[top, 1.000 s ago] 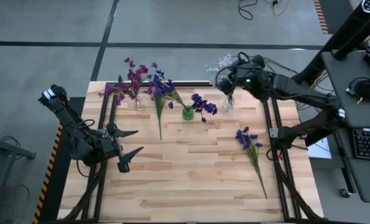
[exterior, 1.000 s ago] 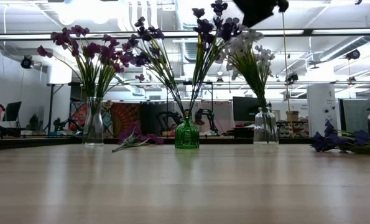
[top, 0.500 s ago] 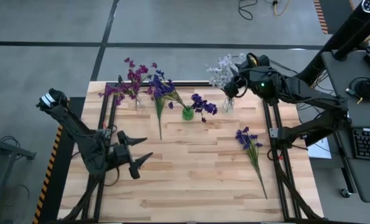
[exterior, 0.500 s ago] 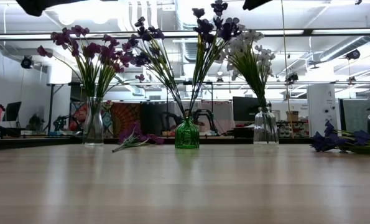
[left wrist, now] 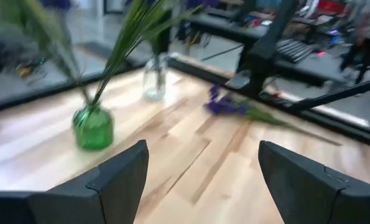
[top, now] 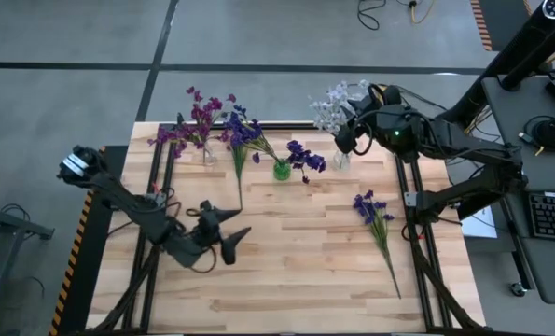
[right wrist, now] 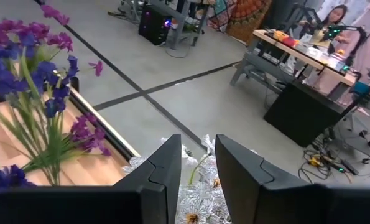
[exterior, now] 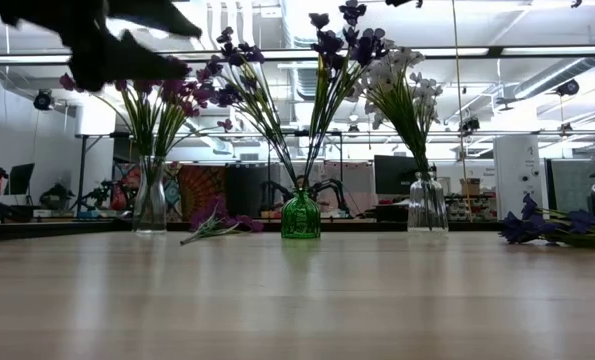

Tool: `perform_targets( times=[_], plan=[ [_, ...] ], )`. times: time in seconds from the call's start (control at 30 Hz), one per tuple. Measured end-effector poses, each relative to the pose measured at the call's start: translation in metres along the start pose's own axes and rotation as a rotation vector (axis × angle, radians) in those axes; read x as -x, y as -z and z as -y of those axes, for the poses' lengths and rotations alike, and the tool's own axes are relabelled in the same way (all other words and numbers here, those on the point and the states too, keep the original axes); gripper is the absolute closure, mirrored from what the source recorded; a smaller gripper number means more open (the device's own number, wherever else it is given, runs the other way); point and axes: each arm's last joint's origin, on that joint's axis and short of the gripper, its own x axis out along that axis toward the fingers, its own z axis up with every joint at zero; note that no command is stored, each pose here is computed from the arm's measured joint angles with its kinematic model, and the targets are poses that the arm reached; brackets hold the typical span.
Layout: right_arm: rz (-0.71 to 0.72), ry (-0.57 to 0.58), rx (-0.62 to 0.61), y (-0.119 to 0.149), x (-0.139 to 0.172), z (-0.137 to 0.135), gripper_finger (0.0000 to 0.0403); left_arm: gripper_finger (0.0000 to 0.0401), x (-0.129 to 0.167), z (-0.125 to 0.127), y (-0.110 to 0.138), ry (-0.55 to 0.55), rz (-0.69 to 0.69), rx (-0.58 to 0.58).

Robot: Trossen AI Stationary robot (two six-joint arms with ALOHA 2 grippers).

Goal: Sort flowers into vase by color
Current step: Put the violet flowers into the left transparent flower vase

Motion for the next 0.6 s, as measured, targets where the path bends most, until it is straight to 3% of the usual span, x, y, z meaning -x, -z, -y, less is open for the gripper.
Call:
perform_targets(
  times=[0.17, 0.33, 0.6],
  plan=[
    [0.001, -0.046, -0.005, 0.000, 0.000, -0.002, 0.0311, 0.0115, -0.024, -0.019, 0.013, -0.080, -0.133, 0.063],
    [0.001, -0.075, -0.009, 0.000, 0.000, -0.002, 0.0319, 0.0115, -0.042, -0.050, 0.026, -0.267, -0.277, 0.143],
    [0.014, -0.074, -0.020, -0.004, 0.003, 0.000, 0.0321, 0.0115, -0.070, -0.078, 0.043, -0.463, -0.356, 0.147]
  ],
)
